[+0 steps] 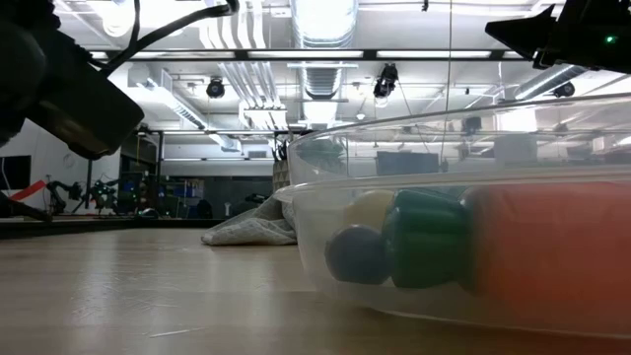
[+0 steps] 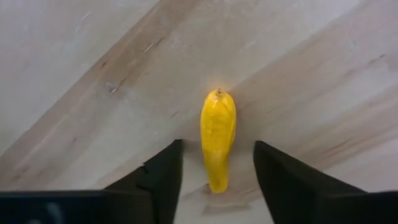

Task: Pick and placing Produce into tupperware
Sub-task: Put the yellow corn into the transparent bin

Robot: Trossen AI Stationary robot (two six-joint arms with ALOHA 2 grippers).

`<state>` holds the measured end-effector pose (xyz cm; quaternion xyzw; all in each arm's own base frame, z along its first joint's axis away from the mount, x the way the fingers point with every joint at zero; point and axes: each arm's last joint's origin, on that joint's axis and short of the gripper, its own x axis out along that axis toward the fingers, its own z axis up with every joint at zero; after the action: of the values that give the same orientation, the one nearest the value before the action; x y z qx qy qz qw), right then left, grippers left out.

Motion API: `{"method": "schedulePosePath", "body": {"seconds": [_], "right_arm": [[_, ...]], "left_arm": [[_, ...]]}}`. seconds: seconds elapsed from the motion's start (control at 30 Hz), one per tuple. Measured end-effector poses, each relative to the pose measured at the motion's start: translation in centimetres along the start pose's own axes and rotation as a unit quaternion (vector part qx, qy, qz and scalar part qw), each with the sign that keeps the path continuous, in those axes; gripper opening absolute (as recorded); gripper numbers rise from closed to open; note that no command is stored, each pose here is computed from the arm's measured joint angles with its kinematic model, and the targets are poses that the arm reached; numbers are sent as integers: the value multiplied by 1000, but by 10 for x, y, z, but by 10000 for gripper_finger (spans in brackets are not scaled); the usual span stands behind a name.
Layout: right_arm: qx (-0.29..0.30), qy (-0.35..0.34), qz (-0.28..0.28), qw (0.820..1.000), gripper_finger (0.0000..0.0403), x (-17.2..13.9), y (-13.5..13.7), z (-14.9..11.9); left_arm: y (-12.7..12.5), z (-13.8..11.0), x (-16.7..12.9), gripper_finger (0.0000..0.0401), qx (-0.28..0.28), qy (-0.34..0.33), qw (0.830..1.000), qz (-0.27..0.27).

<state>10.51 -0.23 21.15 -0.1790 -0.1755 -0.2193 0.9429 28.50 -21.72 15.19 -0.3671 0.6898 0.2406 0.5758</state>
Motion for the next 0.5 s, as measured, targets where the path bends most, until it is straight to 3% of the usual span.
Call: {"method": "schedulePosePath", "body": {"seconds": [0.3,0.5], "right_arm": [[4,0,0,1000,9,0,0,0],[4,0,0,1000,9,0,0,0]], "left_arm": [[-1,0,0,19,39,-18,999,-3],[-2,2,-3,5,54,-34,998,-7]]}}
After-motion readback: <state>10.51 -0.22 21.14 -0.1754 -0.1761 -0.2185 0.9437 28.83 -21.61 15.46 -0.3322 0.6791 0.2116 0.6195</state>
